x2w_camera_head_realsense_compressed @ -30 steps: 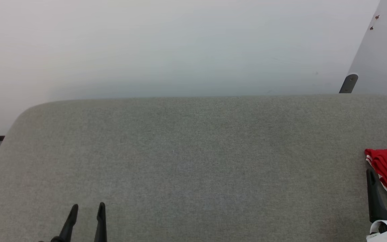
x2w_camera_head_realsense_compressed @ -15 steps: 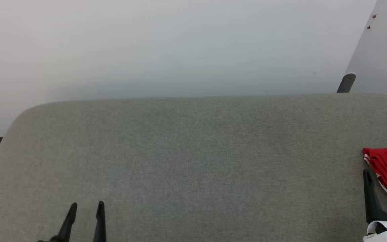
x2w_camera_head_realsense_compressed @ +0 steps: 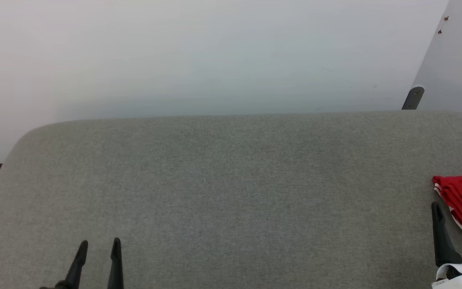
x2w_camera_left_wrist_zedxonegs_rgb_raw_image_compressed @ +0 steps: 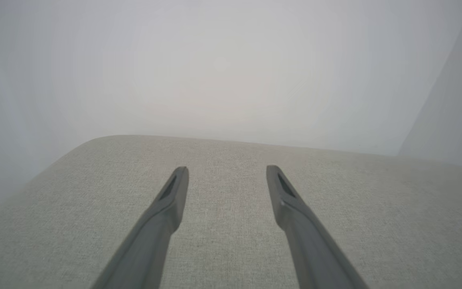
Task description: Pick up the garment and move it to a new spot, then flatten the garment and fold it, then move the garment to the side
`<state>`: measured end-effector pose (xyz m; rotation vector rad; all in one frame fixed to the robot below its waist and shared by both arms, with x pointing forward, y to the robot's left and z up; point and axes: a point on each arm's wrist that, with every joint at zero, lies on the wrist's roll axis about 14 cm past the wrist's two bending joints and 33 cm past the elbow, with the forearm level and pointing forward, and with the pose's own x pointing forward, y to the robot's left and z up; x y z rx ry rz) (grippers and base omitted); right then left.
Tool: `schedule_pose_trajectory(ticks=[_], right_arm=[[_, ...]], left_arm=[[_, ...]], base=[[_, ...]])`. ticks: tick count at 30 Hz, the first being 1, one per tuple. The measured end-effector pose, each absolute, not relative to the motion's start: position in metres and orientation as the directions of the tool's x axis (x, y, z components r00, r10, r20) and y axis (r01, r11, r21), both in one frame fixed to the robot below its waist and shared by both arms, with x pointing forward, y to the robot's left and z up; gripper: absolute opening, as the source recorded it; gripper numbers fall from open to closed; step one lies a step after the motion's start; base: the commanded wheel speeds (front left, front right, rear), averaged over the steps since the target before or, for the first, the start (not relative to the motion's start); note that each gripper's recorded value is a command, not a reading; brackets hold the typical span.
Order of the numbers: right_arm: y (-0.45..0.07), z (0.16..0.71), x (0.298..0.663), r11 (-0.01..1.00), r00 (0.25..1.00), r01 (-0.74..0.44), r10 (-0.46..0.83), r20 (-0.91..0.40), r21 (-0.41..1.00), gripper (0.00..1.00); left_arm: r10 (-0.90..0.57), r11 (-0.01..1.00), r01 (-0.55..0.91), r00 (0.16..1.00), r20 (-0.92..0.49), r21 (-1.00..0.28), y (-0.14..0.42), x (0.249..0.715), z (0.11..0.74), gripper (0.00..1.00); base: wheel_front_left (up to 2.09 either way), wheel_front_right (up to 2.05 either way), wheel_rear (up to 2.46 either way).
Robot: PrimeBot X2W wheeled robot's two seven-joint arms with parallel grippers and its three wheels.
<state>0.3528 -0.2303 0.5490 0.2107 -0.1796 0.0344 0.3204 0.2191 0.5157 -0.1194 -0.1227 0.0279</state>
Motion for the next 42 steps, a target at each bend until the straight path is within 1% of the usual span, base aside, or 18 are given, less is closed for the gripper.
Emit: schedule_pose_trajectory(ticks=[14, 15, 20, 29, 42], right_arm=[[-0.234, 0.55, 0.351, 0.976, 0.983, -0.04, 0.0, 0.185, 0.213, 1.0], [-0.235, 0.551, 0.351, 0.976, 0.983, -0.038, -0.002, 0.186, 0.213, 0.0], [-0.232, 0.531, 0.347, 0.969, 0.992, -0.022, -0.01, 0.128, 0.247, 0.0], [-0.233, 0.522, 0.348, 0.918, 0.996, -0.001, -0.036, 0.086, 0.396, 0.0], [-0.232, 0.518, 0.356, 0.82, 0.997, 0.015, -0.056, 0.055, 0.572, 0.0]], left_arm=[[0.035, 0.993, -0.019, 0.99, 0.134, -0.118, 0.22, 0.322, 0.52, 1.0], [0.036, 0.993, -0.02, 0.99, 0.135, -0.118, 0.22, 0.322, 0.52, 0.0], [0.043, 0.988, -0.03, 0.995, 0.085, -0.15, 0.218, 0.319, 0.505, 0.0], [0.075, 0.948, -0.056, 0.996, 0.05, -0.313, 0.222, 0.324, 0.5, 0.0], [0.098, 0.853, -0.076, 0.995, 0.016, -0.516, 0.223, 0.334, 0.496, 0.0]], base=[[0.0, 0.0, 0.0], [0.0, 0.0, 0.0], [0.0, 0.0, 0.0], [0.0, 0.0, 0.0], [0.0, 0.0, 0.0]])
